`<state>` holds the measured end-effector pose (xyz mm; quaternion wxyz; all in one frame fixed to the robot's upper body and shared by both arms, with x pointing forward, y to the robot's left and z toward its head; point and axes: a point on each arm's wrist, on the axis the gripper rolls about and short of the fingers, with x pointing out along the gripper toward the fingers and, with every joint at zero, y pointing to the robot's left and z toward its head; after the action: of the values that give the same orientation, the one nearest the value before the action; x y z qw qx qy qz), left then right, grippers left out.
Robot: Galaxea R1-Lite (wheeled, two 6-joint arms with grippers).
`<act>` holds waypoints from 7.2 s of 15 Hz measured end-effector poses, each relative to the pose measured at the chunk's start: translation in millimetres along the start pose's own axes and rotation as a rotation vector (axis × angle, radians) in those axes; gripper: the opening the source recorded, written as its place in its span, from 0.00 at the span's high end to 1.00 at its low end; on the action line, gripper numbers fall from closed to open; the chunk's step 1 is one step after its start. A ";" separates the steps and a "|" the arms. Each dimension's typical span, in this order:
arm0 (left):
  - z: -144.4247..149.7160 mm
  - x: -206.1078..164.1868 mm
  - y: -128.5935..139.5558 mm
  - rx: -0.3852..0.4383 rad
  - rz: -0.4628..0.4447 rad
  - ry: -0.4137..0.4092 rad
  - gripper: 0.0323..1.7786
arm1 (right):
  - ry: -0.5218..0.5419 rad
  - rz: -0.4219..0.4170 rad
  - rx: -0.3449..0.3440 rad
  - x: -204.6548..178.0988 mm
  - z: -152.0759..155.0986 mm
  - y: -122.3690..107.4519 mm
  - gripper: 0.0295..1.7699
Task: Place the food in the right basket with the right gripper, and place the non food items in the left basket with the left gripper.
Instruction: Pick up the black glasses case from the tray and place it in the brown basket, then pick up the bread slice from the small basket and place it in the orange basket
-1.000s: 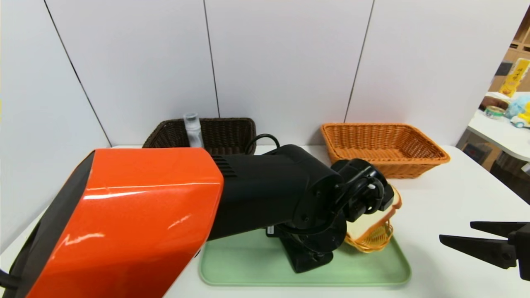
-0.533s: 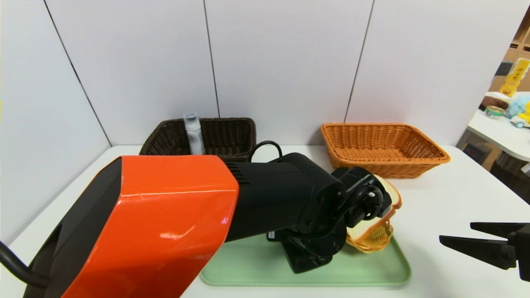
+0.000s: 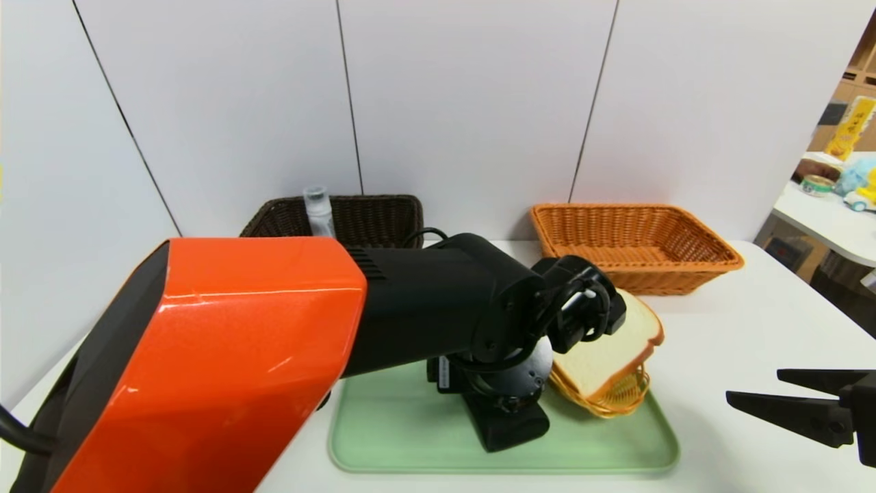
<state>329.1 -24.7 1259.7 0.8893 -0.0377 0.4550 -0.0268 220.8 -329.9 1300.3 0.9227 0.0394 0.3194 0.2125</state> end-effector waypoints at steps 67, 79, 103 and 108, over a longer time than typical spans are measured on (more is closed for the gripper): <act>193.2 -66.0 199.9 0.869 -0.025 -0.515 0.75 | -0.045 -0.018 -0.006 -15.5 -14.8 7.1 0.03; 200.8 -8.5 216.1 1.025 -0.089 -0.440 0.76 | -0.044 -0.016 -0.007 -14.6 -13.7 6.7 0.03; 194.9 -39.1 199.3 0.847 -0.206 -0.479 0.15 | -0.051 -0.020 -0.006 -15.6 -13.6 7.0 0.03; 143.9 -77.8 169.1 0.633 -0.374 -0.351 0.10 | -0.068 -0.021 -0.015 -17.4 -8.4 7.4 0.03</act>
<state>402.6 156.2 1390.9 0.9010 0.1518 0.2508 -0.3199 200.7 -331.0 1305.1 0.9354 0.0364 0.2868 0.2036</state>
